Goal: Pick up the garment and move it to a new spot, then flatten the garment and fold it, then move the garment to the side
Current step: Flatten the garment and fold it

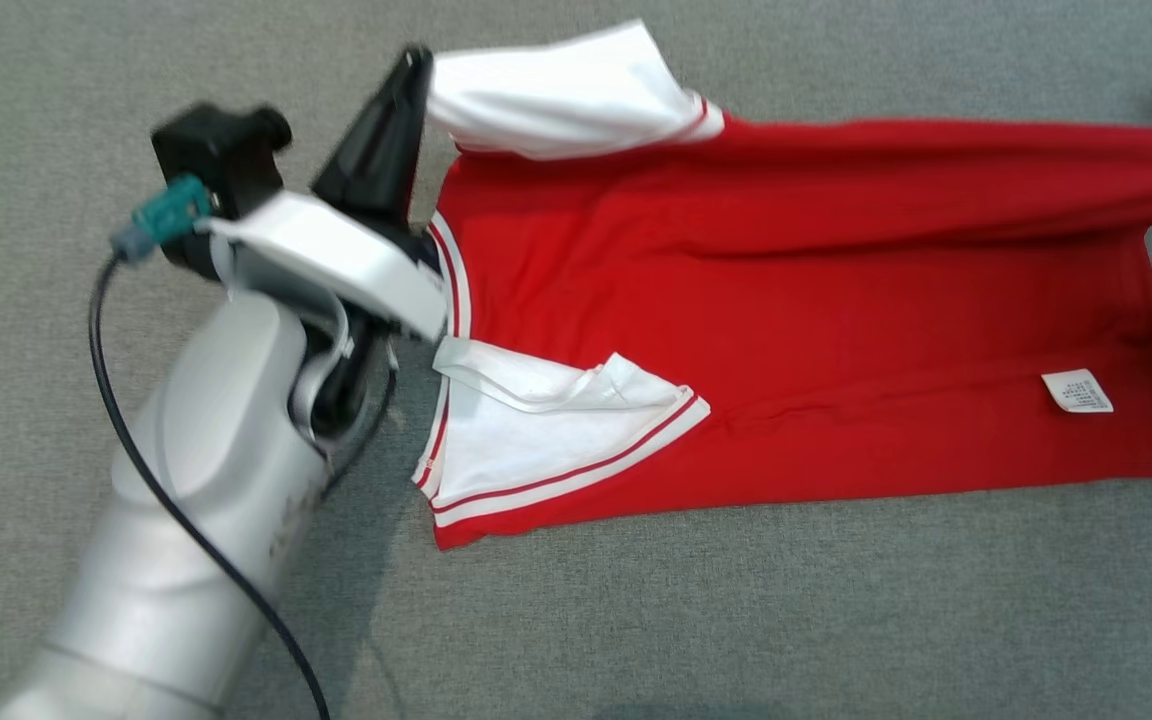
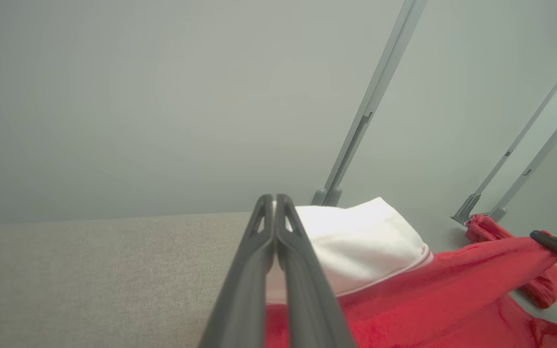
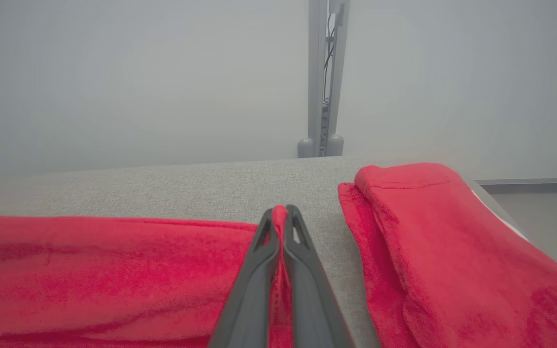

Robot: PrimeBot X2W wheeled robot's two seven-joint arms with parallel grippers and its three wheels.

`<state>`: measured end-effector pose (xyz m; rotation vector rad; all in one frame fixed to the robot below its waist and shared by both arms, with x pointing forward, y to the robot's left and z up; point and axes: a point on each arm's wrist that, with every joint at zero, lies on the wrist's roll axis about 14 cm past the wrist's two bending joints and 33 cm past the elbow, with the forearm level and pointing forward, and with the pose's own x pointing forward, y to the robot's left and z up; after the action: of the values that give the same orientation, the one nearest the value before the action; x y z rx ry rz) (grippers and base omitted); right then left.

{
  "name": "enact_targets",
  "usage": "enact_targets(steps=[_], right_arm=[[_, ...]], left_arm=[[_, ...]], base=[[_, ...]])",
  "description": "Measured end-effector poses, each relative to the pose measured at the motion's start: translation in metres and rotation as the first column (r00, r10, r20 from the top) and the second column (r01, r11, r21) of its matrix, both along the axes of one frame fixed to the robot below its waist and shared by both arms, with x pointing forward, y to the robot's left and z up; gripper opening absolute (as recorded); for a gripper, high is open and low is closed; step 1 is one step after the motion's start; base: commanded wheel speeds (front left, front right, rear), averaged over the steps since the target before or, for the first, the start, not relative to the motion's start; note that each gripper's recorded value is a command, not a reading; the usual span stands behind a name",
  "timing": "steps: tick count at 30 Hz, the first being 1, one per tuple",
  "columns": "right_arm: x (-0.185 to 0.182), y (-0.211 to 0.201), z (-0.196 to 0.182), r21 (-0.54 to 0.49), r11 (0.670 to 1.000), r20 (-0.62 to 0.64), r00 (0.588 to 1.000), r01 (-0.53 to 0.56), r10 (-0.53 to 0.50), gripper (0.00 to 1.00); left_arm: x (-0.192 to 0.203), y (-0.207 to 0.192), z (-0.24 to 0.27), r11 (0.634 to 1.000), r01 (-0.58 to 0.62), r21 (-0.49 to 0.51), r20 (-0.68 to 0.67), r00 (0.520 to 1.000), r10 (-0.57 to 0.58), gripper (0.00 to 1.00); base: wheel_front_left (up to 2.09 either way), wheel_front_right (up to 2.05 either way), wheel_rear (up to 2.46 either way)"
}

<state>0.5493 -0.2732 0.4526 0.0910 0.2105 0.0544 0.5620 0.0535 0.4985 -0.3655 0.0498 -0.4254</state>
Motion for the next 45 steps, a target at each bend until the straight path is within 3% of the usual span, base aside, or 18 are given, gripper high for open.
enact_targets(steps=[7, 18, 35, 38, 41, 42, 43, 44, 45], right_arm=[[-0.032, 0.009, -0.007, -0.005, 1.000, -0.001, 1.000, -0.031, 0.031, 0.00], [-0.068, 0.013, -0.027, -0.021, 0.999, -0.039, 0.999, -0.038, 0.038, 0.00], [-0.107, 0.002, -0.059, -0.052, 0.999, -0.125, 0.992, 0.008, -0.014, 0.00], [-0.112, 0.003, -0.065, -0.048, 0.999, -0.139, 0.990, 0.015, -0.021, 0.16], [-0.112, 0.005, -0.067, -0.042, 0.999, -0.141, 0.990, 0.024, -0.030, 0.45], [-0.113, 0.005, -0.067, -0.044, 0.999, -0.142, 0.989, 0.025, -0.031, 1.00], [-0.114, 0.005, -0.067, -0.044, 0.999, -0.142, 0.989, 0.027, -0.033, 1.00], [-0.115, 0.005, -0.068, -0.046, 0.998, -0.142, 0.989, 0.030, -0.036, 1.00], [-0.115, 0.005, -0.067, -0.046, 0.998, -0.141, 0.989, 0.035, -0.041, 1.00]], left_arm=[[-0.051, 0.009, -0.003, 0.998, -0.025, -0.050, -0.041, 0.999, 0.023, 0.00], [-0.100, 0.005, -0.019, 0.992, -0.041, -0.120, -0.163, 0.986, 0.021, 0.00], [-0.144, 0.009, -0.070, 0.995, -0.084, -0.057, -0.350, 0.935, 0.059, 0.00], [-0.149, 0.007, -0.075, 0.995, -0.078, -0.054, -0.366, 0.929, 0.053, 0.00], [-0.152, 0.008, -0.076, 0.996, -0.076, -0.050, -0.369, 0.928, 0.053, 0.00], [-0.152, 0.008, -0.077, 0.996, -0.076, -0.046, -0.370, 0.928, 0.053, 0.00], [-0.153, 0.009, -0.078, 0.996, -0.076, -0.041, -0.370, 0.927, 0.056, 0.06], [-0.153, 0.009, -0.078, 0.996, -0.078, -0.036, -0.369, 0.928, 0.059, 0.34], [-0.154, 0.010, -0.079, 0.996, -0.080, -0.031, -0.367, 0.928, 0.063, 1.00]], base=[[0.00, 0.00, 0.00], [0.00, 0.00, 0.00], [0.00, 0.00, 0.00], [0.00, 0.00, 0.00], [0.00, 0.00, 0.00], [0.00, 0.00, 0.00], [0.00, 0.00, 0.00], [0.00, 0.00, 0.00], [0.00, 0.00, 0.00]])
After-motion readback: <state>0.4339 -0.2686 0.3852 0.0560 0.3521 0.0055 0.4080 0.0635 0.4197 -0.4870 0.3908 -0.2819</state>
